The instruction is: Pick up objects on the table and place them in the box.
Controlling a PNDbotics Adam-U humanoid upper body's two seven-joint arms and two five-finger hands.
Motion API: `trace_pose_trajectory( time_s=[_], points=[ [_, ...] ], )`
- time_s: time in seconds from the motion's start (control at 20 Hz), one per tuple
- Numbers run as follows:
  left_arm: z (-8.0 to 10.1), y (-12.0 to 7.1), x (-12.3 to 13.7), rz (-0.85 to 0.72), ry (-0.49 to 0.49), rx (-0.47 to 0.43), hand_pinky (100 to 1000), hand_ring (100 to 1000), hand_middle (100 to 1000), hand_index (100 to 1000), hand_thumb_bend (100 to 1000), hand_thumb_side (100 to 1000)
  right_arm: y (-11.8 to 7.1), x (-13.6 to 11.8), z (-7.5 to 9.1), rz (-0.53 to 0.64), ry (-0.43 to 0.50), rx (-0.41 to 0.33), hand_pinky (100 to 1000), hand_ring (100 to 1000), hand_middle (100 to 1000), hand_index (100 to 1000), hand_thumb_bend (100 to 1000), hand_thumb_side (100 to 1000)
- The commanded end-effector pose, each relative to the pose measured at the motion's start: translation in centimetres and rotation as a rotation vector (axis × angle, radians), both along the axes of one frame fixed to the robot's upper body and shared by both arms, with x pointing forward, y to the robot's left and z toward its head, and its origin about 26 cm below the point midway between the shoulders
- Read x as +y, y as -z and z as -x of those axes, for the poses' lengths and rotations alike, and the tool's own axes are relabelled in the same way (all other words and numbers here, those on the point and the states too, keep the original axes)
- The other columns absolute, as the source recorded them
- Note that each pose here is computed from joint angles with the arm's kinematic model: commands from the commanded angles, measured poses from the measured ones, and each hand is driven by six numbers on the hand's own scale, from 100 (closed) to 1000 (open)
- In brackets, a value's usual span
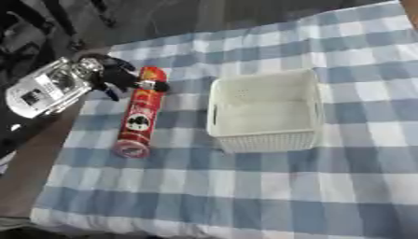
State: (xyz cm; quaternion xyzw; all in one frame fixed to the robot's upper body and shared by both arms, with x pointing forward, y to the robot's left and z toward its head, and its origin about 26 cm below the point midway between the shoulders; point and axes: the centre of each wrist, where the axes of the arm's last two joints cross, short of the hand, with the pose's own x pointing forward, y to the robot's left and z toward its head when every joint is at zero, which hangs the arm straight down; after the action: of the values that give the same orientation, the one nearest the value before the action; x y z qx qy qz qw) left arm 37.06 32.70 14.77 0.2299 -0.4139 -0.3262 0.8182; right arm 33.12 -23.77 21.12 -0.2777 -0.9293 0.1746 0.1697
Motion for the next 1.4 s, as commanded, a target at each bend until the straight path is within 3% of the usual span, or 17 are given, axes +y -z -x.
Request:
trace_pose_trajectory(
  time_s=[0.05,0.9,1.4],
  points=[
    [-0.4,-0.9,0.7,-0.009,-0.007,-0.012,664,806,892,977,855,483,-0.5,-0.1,0.1,0.006,0.003,-0.019,488,653,681,693,100,980],
    [-0.4,1.3,1.8,-0.003,-0.014,0.025,674,808,894,975,853,505,-0.9,0.1,0.2,0.013,-0.014,-0.03,491,655,679,695,100,976],
    [-0.6,1.0,3.3,-0.031,-0.04,-0.002,675,807,892,971,844,513,-1.0,0.1,0.1,0.019,-0.019,-0.027,491,655,679,696,100,977]
  ],
)
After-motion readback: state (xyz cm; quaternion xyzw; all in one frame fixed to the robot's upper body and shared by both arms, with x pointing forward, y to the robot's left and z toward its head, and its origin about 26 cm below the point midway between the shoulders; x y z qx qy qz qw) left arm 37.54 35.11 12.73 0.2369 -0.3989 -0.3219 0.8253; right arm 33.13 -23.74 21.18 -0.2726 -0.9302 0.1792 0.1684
